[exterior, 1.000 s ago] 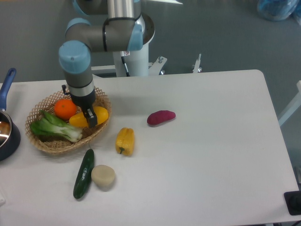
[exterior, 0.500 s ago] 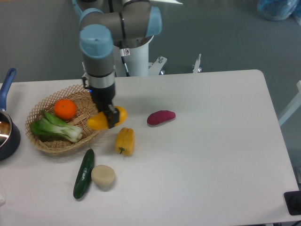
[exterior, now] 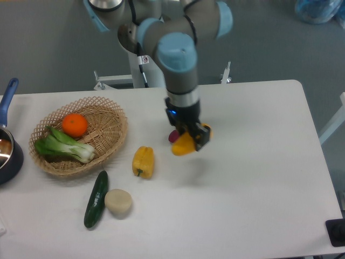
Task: Pick up the mango from the basket
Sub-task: 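Lift the mango out of the basket and carry it toward the sweet potato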
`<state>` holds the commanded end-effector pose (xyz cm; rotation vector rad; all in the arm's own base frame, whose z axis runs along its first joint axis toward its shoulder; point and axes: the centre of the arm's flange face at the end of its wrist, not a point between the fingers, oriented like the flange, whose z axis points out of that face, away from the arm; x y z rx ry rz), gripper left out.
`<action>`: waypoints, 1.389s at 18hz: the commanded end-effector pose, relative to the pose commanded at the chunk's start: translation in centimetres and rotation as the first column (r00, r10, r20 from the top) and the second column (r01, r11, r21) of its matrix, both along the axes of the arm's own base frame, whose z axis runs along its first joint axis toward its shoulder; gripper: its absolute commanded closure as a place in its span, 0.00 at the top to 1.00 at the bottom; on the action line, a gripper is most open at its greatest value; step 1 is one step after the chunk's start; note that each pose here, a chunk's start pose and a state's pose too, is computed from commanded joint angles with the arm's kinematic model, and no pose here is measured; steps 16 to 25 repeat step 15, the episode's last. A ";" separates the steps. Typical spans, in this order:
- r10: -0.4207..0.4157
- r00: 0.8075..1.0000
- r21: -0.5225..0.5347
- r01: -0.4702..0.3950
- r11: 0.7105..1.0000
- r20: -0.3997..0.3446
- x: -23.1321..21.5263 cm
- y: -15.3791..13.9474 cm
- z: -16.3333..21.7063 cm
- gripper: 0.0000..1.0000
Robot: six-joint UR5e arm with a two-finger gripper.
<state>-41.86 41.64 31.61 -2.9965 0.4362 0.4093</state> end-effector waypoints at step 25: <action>0.019 0.994 -0.065 -0.012 0.998 0.106 -7.3 -5.0 5.2 0.50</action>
